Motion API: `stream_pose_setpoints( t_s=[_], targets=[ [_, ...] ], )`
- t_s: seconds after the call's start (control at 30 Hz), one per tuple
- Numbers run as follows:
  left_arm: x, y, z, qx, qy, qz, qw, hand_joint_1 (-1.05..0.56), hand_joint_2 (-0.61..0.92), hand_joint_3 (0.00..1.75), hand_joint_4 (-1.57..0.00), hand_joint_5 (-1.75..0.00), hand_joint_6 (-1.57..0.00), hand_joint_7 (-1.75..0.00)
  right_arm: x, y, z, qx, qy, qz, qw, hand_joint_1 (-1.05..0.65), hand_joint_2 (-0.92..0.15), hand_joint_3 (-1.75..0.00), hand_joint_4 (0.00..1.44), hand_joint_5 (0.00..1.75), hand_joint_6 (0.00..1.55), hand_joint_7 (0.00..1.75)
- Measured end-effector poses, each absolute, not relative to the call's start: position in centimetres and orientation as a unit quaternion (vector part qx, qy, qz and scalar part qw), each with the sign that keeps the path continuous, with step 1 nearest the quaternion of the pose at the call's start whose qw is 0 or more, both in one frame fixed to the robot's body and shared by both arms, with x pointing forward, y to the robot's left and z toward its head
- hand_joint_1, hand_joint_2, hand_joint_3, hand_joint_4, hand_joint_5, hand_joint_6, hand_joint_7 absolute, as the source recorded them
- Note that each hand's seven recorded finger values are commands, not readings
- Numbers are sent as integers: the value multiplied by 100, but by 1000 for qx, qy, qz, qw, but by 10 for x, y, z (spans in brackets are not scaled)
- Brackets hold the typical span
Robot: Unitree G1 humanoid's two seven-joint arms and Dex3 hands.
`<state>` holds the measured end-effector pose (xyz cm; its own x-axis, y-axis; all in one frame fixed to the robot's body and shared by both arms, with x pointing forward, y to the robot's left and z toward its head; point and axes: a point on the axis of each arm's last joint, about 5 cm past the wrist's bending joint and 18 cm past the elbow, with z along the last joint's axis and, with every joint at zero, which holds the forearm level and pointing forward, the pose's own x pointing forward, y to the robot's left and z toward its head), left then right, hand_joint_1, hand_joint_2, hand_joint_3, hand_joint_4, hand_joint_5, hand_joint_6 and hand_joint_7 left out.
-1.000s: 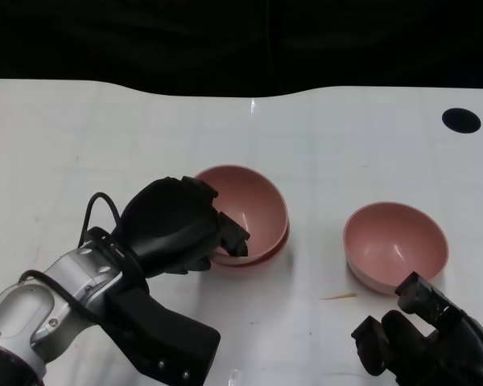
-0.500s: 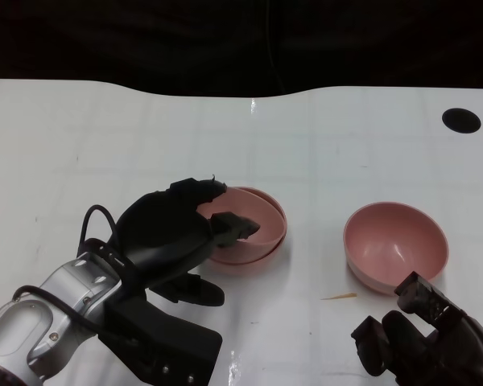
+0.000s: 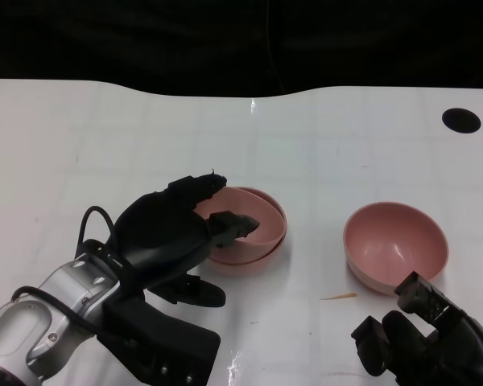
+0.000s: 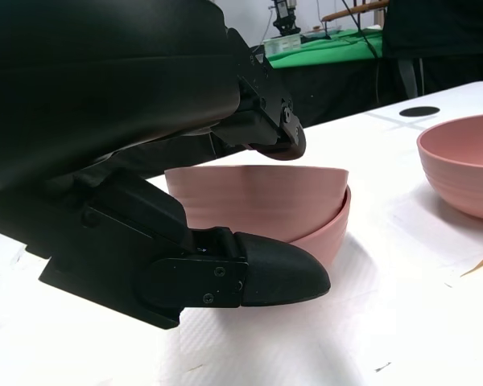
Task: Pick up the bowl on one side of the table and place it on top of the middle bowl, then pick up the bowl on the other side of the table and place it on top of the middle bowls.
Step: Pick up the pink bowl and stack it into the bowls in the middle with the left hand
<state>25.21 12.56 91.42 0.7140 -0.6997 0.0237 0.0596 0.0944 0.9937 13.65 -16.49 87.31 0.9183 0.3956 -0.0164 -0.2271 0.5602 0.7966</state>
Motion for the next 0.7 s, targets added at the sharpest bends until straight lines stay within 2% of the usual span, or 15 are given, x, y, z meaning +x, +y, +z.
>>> stream_pose_setpoints(
  t_s=[0.27,0.43,0.7],
  targets=[
    [252,126,912,614,-255,-274,694,-91,92,49,-8,0,-42,0,136,-165,873,434,97,179,878,-5,-53,-113,80,175,78,145],
    [252,128,900,608,-241,-272,706,-90,92,48,-1,0,-35,0,136,-165,873,435,104,179,876,-5,-52,-114,81,175,78,146],
    [250,131,884,594,-238,-265,721,-89,92,50,0,0,-29,0,136,-165,873,437,103,179,875,-5,-50,-114,81,175,78,144]
  ],
)
